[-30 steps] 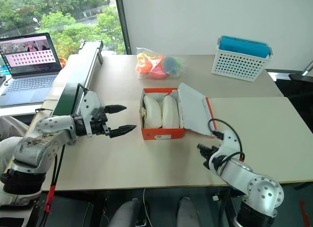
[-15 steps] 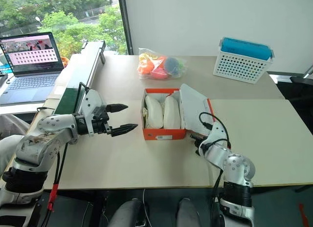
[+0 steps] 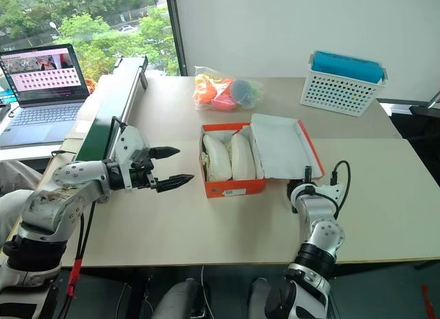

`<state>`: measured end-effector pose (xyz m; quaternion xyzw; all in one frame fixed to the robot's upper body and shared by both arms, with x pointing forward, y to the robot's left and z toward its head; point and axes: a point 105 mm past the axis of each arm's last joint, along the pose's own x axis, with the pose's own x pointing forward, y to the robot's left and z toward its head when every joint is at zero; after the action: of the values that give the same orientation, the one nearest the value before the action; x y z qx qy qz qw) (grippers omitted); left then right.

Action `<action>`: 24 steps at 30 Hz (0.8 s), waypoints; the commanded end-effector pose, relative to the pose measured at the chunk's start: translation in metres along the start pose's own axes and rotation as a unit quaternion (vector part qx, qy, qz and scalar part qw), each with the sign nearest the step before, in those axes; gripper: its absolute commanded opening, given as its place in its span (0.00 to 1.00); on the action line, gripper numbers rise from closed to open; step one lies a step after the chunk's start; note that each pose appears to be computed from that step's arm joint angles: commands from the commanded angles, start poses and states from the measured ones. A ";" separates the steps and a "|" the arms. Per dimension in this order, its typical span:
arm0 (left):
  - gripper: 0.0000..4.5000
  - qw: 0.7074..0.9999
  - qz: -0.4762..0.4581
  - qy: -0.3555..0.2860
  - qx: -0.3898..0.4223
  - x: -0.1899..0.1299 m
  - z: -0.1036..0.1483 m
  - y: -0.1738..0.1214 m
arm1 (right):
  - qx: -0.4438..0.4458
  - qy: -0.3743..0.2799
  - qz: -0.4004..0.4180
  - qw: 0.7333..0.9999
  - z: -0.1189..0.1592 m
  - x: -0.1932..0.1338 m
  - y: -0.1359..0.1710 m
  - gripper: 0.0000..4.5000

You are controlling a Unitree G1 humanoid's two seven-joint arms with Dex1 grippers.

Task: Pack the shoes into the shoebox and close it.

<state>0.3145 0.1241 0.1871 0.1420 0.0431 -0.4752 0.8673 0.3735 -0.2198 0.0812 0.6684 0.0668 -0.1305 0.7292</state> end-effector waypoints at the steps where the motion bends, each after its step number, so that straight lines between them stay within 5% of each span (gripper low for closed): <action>1: 1.00 1.000 0.002 -0.012 0.020 0.000 0.012 0.001 | -0.018 -0.027 0.130 0.991 0.000 -0.011 0.055 0.01; 4: 1.00 1.000 0.003 -0.013 0.020 0.001 0.013 0.002 | -0.119 -0.045 0.225 0.966 -0.004 -0.030 0.095 0.01; 7: 1.00 1.000 0.007 -0.017 0.018 0.002 0.015 0.001 | -0.280 0.022 0.343 0.896 -0.042 -0.068 0.133 0.01; 12: 1.00 1.000 0.007 -0.018 0.018 0.004 0.015 -0.002 | -0.440 0.147 0.414 0.783 -0.095 -0.109 0.128 0.01; 17: 1.00 1.000 0.016 -0.021 0.016 0.005 0.017 0.000 | -0.602 0.284 0.422 0.615 -0.138 -0.127 0.092 0.01; 24: 1.00 0.999 0.017 -0.024 0.012 0.006 0.016 -0.004 | -0.700 0.199 0.277 0.627 -0.120 -0.019 0.107 0.01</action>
<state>0.3173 0.1162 0.1897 0.1283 0.0365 -0.4620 0.8768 0.3763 -0.0837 0.1668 -0.0220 0.1187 0.3261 0.9376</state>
